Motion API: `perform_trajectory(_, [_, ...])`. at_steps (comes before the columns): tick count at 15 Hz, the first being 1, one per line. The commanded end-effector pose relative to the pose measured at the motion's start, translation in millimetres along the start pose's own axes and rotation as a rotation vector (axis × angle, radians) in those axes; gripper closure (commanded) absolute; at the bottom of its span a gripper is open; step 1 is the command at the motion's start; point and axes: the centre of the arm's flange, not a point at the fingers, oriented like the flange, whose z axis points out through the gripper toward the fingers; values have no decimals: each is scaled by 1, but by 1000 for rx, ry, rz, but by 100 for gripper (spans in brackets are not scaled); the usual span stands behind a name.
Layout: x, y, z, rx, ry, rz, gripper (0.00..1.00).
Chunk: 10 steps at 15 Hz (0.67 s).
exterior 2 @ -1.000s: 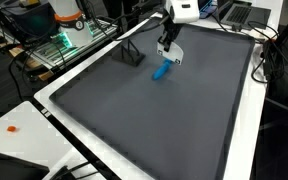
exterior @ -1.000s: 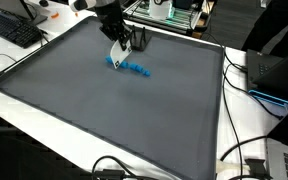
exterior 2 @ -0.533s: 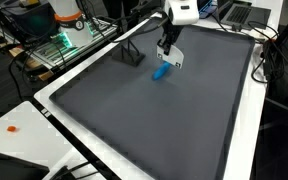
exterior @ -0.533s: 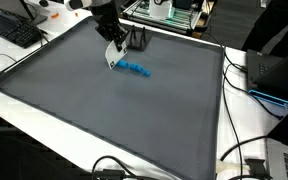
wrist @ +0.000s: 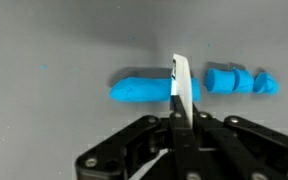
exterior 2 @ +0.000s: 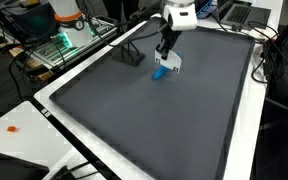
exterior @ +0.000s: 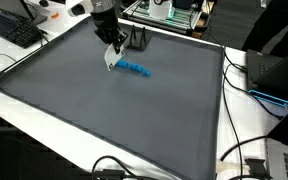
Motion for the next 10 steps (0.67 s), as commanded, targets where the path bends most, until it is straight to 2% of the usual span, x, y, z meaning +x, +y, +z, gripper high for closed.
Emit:
perform_trajectory(1, [-6, 3, 19, -34, -3, -26, 99])
perform_trajectory(10, [-17, -1, 45, -38, -7, -58, 99])
